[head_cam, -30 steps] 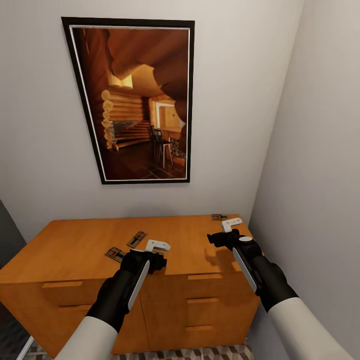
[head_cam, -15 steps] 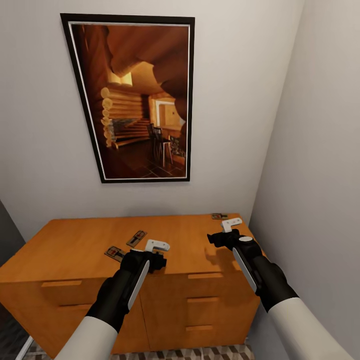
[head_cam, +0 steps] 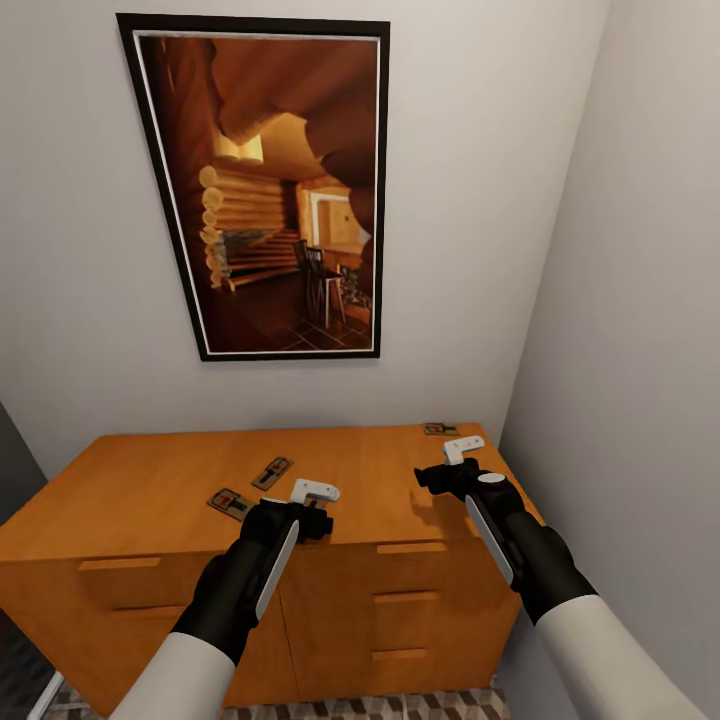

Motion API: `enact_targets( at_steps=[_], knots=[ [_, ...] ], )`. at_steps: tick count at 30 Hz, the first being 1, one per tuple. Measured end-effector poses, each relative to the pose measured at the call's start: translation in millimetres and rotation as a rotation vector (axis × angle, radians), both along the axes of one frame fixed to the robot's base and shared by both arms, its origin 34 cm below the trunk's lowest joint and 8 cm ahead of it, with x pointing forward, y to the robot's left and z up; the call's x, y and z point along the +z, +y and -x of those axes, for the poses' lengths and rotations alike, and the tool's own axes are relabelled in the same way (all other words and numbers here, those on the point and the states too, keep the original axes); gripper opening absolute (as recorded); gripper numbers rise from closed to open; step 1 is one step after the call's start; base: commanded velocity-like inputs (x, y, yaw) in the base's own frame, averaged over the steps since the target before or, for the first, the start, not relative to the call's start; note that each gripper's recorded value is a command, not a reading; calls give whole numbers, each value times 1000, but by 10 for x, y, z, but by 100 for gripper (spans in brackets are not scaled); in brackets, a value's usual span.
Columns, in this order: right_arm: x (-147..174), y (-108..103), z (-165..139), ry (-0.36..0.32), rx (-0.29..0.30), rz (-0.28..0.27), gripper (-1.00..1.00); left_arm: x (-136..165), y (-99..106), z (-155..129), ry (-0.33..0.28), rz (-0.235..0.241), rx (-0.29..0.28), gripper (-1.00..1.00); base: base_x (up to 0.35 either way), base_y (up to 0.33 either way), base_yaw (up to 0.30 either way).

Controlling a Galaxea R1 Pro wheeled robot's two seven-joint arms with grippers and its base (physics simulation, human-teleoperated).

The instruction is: Take the four mousetraps from the cabinet in the bathroom and place them on the bathroom floor. Make sure all four end up on the same floor surface, and ensure that at least two of them are either under or directly next to the same bathroom sink.

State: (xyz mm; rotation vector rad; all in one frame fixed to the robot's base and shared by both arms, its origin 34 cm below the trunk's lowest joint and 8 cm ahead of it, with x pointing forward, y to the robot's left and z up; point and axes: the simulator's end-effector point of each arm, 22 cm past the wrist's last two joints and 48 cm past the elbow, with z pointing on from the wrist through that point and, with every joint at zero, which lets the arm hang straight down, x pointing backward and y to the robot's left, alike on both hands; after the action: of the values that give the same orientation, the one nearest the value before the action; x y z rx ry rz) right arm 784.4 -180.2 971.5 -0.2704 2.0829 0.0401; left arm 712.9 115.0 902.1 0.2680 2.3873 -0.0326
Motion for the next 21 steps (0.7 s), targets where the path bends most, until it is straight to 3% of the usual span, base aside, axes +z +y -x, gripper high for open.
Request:
enact_targets(
  at_steps=[21],
  knots=[
    [0, -2, -1, 0, -1, -3, 100, -2, 1, 2, 1, 0, 0, 100, 0, 0, 0]
  ],
)
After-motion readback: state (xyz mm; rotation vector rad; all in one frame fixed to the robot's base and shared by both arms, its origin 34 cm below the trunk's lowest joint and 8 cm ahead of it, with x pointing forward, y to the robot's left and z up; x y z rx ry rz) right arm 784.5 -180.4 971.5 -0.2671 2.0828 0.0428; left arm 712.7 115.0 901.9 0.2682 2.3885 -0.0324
